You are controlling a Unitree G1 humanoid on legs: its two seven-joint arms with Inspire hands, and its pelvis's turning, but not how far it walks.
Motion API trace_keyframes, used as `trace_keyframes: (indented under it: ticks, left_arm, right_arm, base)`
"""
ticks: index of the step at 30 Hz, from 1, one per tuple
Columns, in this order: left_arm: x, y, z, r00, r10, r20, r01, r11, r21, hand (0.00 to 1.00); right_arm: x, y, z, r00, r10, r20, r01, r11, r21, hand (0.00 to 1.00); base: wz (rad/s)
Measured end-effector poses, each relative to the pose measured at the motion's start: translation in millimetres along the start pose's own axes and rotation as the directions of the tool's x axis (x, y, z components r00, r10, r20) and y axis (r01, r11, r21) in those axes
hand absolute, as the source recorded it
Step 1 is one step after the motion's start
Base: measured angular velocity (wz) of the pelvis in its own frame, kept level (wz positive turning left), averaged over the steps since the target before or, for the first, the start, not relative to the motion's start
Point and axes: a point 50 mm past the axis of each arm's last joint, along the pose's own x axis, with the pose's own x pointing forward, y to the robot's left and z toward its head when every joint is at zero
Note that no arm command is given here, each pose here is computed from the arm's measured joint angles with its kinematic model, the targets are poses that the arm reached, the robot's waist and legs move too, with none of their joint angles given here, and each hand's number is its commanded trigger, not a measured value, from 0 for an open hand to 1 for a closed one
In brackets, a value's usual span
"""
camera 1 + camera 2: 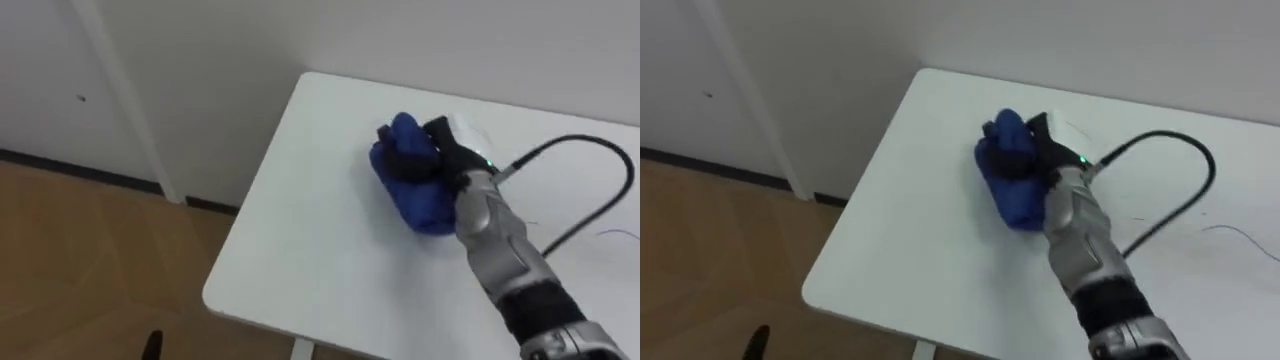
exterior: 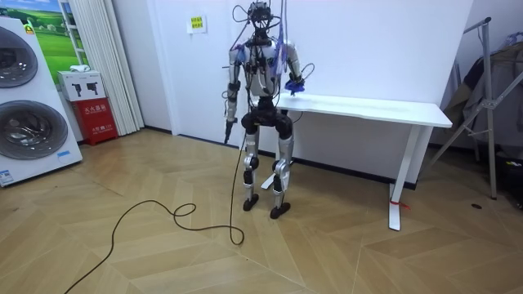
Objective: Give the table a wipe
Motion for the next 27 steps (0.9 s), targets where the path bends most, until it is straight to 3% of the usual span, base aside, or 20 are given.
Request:
trace_keyframes:
  ticks: [1,3,4,8,12,15,21,24,27]
  left_arm:
    - [-0.1,2.2,-6.5,1.000,0.008,-0.021,-0.008,1.000,0.001,0.00]
    - [-0.9,7.2,-20.3,0.998,0.022,-0.055,-0.023,1.000,-0.002,0.00]
    - [-1.2,8.8,-24.3,0.998,0.026,-0.064,-0.027,1.000,-0.009,0.00]
    - [-3.7,29.7,-48.7,0.989,0.082,-0.124,-0.088,0.995,-0.045,0.00]
    - [-3.7,44.7,-37.5,0.988,0.134,-0.074,-0.138,0.989,-0.059,0.00]
    - [-2.8,41.7,-26.4,0.991,0.129,-0.022,-0.130,0.990,-0.063,0.00]
    - [-0.1,12.4,4.3,0.998,0.044,0.052,-0.046,0.998,0.030,0.00]
    - [0.9,-5.5,29.3,0.996,-0.017,0.089,0.006,0.993,0.115,0.00]
    - [-1.9,-20.5,57.9,0.986,-0.063,0.157,0.041,0.989,0.142,0.00]
  right_arm:
    - [-1.3,3.4,-10.6,1.000,0.017,-0.026,-0.017,1.000,-0.007,1.00]
    - [-19.4,20.7,-77.4,0.967,0.081,-0.240,-0.080,0.997,0.016,1.00]
    - [-26.0,20.4,-88.6,0.965,0.060,-0.257,-0.038,0.995,0.087,1.00]
    - [-53.2,11.6,-142.3,0.921,-0.022,-0.388,0.091,0.983,0.159,1.00]
    - [-86.5,4.4,-194.4,0.825,-0.062,-0.562,0.174,0.974,0.148,1.00]
    - [-96.2,2.9,-205.4,0.801,-0.073,-0.595,0.184,0.975,0.127,1.00]
    - [-78.9,9.6,-176.9,0.837,-0.080,-0.542,0.130,0.990,0.055,1.00]
    - [-42.7,33.9,-91.5,0.954,0.025,-0.297,-0.038,0.999,-0.037,1.00]
    - [-21.1,49.2,-17.7,0.991,0.110,-0.070,-0.117,0.988,-0.101,1.00]
  base:
    - [0.43]
    - [0.51]
    - [0.24]
    - [0.04]
    - [0.01]
    - [-0.30]
    - [-0.38]
    - [-0.88]
    - [0.06]
